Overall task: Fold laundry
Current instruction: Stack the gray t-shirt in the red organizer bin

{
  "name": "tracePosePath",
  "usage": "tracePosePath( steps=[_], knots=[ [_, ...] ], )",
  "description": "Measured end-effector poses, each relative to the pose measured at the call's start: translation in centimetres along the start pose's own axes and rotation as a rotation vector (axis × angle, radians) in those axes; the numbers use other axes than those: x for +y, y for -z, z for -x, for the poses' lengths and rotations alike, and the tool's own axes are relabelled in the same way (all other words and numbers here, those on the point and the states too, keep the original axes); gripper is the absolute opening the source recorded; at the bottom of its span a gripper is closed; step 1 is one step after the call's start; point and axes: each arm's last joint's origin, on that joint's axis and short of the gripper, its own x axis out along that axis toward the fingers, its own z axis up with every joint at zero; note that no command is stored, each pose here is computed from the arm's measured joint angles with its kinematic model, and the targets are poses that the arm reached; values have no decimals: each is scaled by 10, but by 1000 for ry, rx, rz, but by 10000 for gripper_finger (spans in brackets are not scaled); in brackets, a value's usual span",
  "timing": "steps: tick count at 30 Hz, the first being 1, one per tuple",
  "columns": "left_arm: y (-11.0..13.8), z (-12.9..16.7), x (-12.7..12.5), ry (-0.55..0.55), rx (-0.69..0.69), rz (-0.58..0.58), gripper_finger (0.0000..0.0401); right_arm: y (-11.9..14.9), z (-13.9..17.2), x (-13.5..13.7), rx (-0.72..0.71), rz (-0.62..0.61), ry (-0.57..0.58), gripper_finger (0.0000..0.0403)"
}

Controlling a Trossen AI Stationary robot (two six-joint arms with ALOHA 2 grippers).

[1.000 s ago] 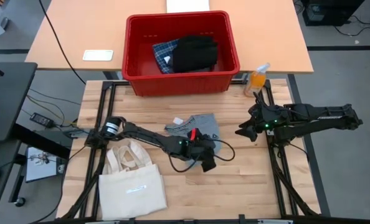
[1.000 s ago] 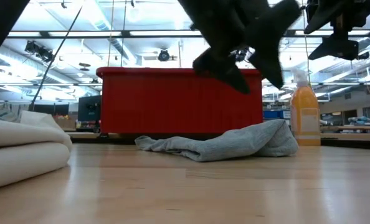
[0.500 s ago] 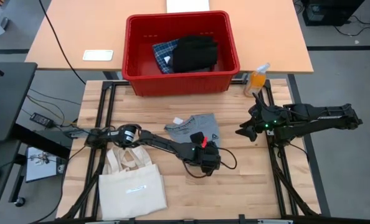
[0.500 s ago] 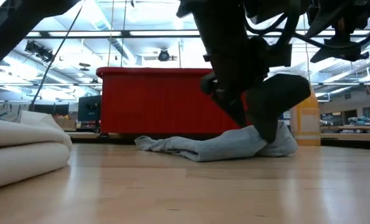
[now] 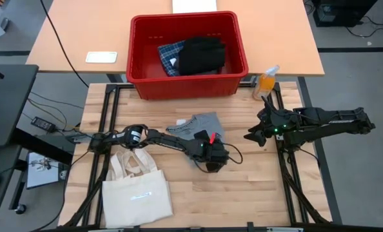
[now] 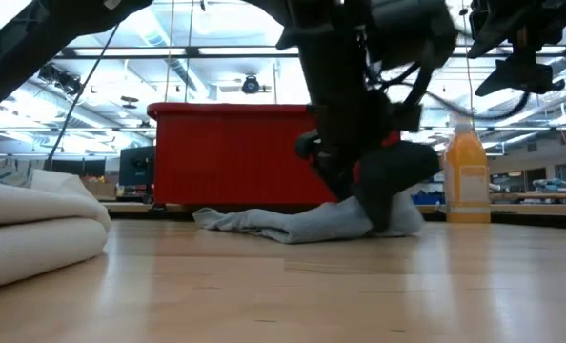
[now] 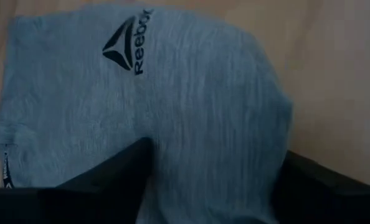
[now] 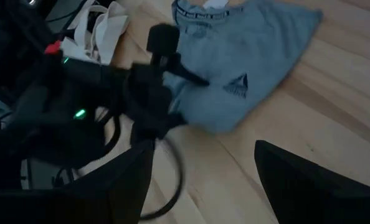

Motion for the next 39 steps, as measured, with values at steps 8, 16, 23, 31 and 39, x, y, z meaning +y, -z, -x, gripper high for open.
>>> tracePosePath(
  steps=[8, 16, 23, 31, 39],
  knots=[
    [2, 0, 18, 37, 127, 56, 102, 1, 0, 1, 24, 16, -20, 287],
    [-14, 57, 41, 111, 49, 58, 42, 9, 7, -4, 43, 32, -91, 285],
    [-25, 92, 51, 267, -36, -27, 46, 22, -19, -5, 21, 192, -241, 273],
    [-28, 107, 57, 313, -53, -6, 48, 24, -42, 1, -160, 482, -166, 262],
    [-29, 117, 72, 295, -55, -21, 49, 29, -59, 11, 81, 55, -305, 283]
  ],
)
